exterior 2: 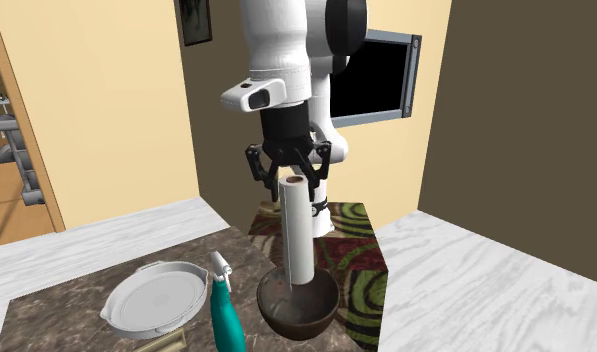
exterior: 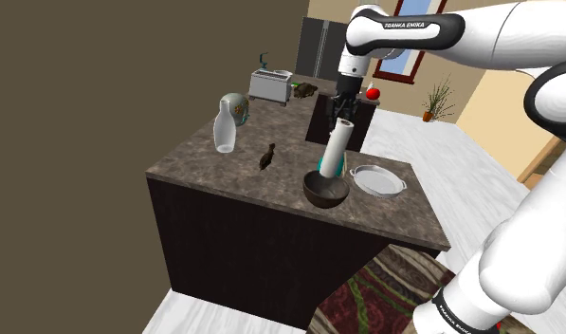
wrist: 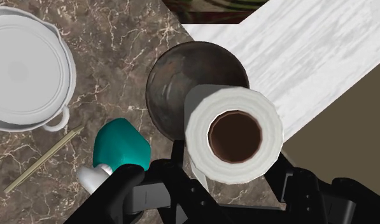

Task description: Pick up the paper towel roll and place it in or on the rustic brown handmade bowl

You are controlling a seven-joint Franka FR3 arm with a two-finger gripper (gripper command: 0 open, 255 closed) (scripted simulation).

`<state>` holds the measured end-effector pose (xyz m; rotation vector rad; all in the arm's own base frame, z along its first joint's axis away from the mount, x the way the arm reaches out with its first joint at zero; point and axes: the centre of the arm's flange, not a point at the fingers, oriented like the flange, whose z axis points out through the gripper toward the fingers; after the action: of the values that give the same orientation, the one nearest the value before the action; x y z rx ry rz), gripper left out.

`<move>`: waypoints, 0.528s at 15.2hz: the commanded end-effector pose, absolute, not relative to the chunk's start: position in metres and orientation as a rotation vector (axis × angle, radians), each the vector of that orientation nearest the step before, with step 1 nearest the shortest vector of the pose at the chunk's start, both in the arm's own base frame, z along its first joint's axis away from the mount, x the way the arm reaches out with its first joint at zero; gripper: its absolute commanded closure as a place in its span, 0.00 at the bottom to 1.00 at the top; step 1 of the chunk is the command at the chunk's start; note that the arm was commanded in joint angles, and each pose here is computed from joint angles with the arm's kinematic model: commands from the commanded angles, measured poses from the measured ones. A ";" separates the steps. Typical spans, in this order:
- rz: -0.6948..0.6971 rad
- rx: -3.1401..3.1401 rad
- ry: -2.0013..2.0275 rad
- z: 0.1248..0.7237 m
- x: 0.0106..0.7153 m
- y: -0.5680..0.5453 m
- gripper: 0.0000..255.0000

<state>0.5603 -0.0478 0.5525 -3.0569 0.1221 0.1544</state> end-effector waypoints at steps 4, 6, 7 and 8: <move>0.153 -3.057 0.122 0.525 0.561 -0.048 1.00; 0.153 -3.057 0.122 0.515 0.561 -0.048 1.00; 0.153 -3.057 0.122 0.514 0.561 -0.048 1.00; 0.153 -3.057 0.122 0.514 0.561 -0.048 1.00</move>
<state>0.5607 -0.0477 0.5158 -3.0570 0.1222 0.1540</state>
